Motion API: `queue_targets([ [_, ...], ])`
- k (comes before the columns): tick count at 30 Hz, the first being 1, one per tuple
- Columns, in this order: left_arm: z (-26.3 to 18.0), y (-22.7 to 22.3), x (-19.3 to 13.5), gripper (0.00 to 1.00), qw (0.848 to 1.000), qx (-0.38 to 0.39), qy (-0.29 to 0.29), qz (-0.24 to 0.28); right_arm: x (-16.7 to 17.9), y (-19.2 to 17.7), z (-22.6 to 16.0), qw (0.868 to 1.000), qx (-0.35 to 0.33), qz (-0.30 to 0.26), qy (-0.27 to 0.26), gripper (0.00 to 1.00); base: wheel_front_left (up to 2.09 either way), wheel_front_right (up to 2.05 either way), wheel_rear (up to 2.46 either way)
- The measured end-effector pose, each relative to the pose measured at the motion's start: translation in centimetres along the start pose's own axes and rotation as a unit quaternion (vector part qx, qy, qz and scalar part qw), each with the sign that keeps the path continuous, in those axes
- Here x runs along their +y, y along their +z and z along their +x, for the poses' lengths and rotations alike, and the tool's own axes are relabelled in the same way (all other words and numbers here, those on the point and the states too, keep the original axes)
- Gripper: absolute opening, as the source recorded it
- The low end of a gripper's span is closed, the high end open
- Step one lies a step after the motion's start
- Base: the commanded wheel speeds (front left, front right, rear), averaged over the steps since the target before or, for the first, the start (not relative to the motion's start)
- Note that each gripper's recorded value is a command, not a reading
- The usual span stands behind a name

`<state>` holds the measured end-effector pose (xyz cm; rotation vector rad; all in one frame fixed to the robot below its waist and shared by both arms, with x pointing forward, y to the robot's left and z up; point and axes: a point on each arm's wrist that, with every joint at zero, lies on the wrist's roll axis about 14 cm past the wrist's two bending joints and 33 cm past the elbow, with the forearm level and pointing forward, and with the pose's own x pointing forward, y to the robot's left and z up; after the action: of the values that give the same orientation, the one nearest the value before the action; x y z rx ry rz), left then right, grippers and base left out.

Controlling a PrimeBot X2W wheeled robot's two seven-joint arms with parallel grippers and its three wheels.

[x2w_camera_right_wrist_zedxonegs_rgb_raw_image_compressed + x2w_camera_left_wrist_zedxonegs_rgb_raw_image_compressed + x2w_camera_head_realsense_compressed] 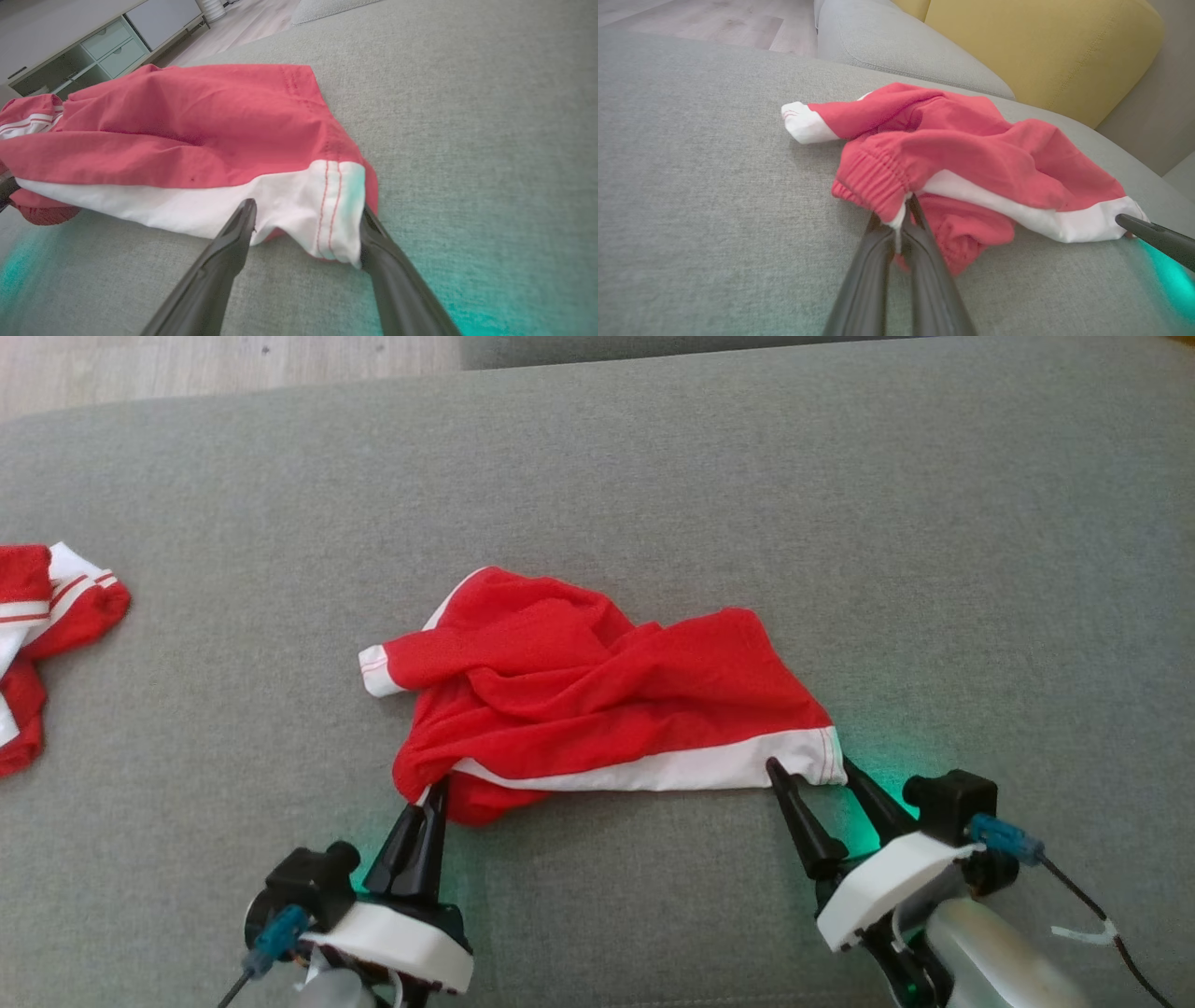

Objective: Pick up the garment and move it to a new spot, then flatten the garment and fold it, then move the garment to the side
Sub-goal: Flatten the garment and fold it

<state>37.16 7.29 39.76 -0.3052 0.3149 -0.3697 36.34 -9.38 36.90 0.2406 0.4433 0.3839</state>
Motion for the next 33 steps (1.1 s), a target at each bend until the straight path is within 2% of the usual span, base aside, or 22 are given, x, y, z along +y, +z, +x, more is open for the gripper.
queue_targets([
  [9,-0.4,-0.1,0.3,0.00,1.000,0.002,0.004,0.001,0.9,0.6,1.1,1.000,-0.002,0.009,0.015,1.00,0.00,0.00,0.00],
  [10,-0.4,-0.2,0.3,0.00,1.000,0.002,0.005,0.001,1.0,0.5,1.2,1.000,0.000,0.009,0.016,0.91,0.00,0.00,0.00],
  [11,-0.4,-0.2,0.4,0.00,1.000,0.003,0.006,0.001,0.8,0.3,1.2,1.000,0.004,0.008,0.014,0.38,0.00,0.00,0.00],
  [12,-0.4,-0.2,0.4,0.00,1.000,0.003,0.006,0.001,0.7,0.1,1.2,1.000,0.007,0.007,0.013,0.00,0.00,0.00,0.00],
  [20,-0.4,0.9,0.2,0.00,1.000,-0.013,0.004,0.004,0.4,2.2,1.4,1.000,-0.021,-0.006,0.008,0.00,0.00,0.00,0.00],
  [23,-0.4,2.7,-0.2,0.00,0.999,-0.041,-0.005,0.013,0.8,4.8,1.3,0.998,-0.062,-0.005,0.012,0.00,0.00,0.00,0.00],
  [26,-0.2,6.0,-0.7,0.00,0.995,-0.078,-0.028,0.057,1.8,8.6,0.9,0.992,-0.120,-0.008,0.025,0.00,0.00,0.00,0.00],
  [30,0.4,14.4,-1.8,0.00,0.973,-0.170,-0.067,0.141,2.9,15.4,-0.3,0.975,-0.216,-0.017,0.042,0.00,0.00,0.00,0.00],
  [31,0.3,18.9,-3.0,0.00,0.955,-0.218,-0.086,0.182,3.5,19.6,-1.3,0.961,-0.270,-0.031,0.051,0.00,0.00,0.00,0.00],
  [33,-0.1,23.0,-4.0,0.00,0.938,-0.260,-0.101,0.206,4.2,23.8,-2.4,0.944,-0.321,-0.046,0.061,0.00,0.00,0.00,0.00],
])
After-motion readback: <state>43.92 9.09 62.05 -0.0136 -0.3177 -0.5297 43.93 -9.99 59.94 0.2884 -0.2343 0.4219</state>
